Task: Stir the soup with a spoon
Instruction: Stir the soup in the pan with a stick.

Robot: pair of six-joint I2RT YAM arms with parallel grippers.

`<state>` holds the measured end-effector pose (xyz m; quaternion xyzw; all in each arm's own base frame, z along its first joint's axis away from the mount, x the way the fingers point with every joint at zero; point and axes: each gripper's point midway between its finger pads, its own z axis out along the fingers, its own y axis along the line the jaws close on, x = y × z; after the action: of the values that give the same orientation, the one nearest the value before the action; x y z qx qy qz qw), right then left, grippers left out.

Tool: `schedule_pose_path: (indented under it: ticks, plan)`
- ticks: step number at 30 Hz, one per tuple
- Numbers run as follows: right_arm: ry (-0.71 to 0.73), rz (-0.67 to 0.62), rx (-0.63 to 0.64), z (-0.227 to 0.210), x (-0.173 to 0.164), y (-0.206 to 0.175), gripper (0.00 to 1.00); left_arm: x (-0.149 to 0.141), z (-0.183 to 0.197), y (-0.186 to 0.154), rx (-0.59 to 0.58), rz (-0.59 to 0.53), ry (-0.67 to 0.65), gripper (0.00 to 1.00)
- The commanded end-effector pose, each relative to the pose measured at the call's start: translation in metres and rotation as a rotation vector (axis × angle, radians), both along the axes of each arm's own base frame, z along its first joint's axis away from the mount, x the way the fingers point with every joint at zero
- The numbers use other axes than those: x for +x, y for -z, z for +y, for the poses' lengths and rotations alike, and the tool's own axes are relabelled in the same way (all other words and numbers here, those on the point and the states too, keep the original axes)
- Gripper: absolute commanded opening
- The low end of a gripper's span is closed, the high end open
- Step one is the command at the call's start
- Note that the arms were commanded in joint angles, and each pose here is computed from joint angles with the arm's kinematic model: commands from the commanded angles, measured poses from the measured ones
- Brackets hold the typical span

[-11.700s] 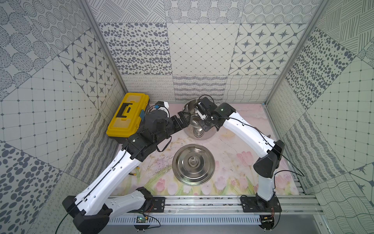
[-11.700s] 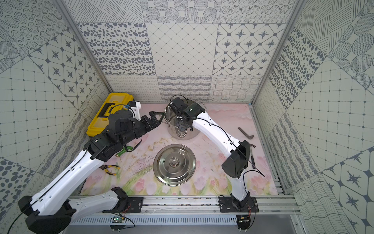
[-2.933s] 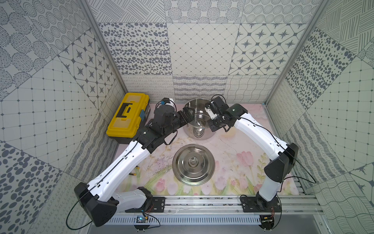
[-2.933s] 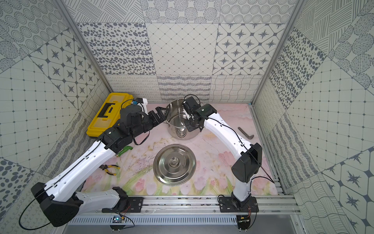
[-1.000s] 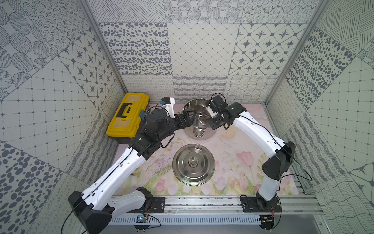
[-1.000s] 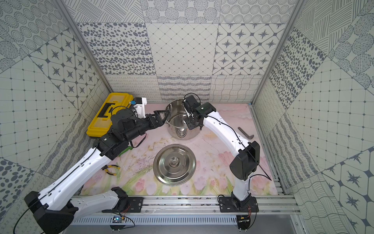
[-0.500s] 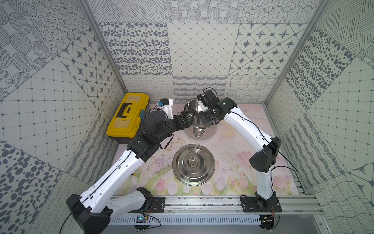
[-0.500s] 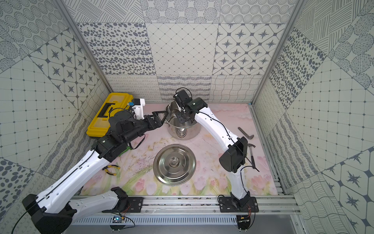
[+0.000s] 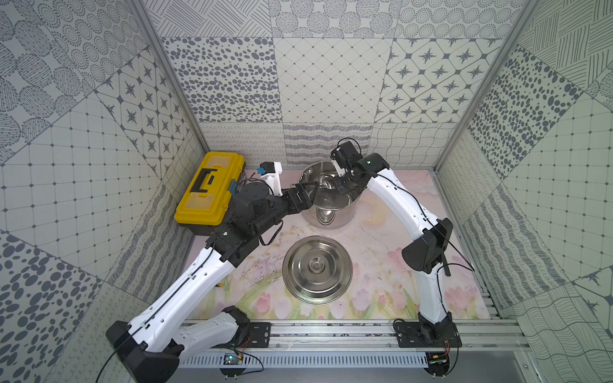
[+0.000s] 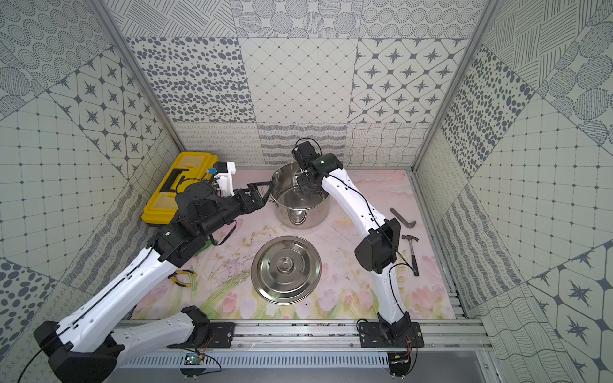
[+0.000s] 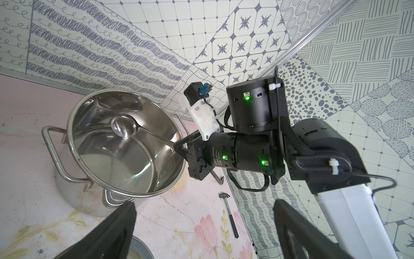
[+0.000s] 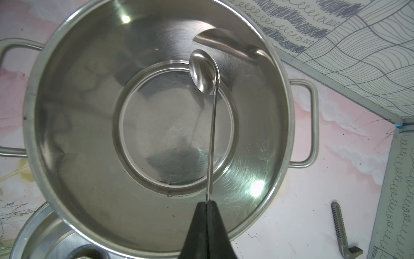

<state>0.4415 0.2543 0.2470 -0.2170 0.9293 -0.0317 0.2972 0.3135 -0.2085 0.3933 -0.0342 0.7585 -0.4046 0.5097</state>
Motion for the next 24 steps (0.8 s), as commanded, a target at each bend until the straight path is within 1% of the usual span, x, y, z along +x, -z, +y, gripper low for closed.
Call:
schedule_pose_path:
  ticks: [1, 7, 14, 19, 24]
  plan:
    - [-0.007, -0.031, -0.026, -0.007, -0.002, -0.009, 0.0, 0.005, 0.0, -0.012, -0.018, -0.047, -0.007, 0.99]
    - [-0.017, -0.007, -0.065, -0.022, -0.019, -0.005, 0.0, 0.007, -0.001, -0.012, -0.016, -0.05, -0.003, 1.0]
    - [-0.018, 0.018, -0.029, -0.03, -0.047, -0.005, 0.0, 0.011, -0.006, -0.01, -0.018, -0.05, 0.007, 1.0]
    - [-0.04, 0.048, 0.009, -0.022, -0.069, 0.001, 0.0, 0.012, -0.009, -0.011, -0.024, -0.051, 0.017, 1.0]
    - [-0.062, 0.061, 0.055, -0.002, -0.08, 0.004, 0.0, 0.011, -0.008, -0.011, -0.021, -0.051, 0.018, 0.99]
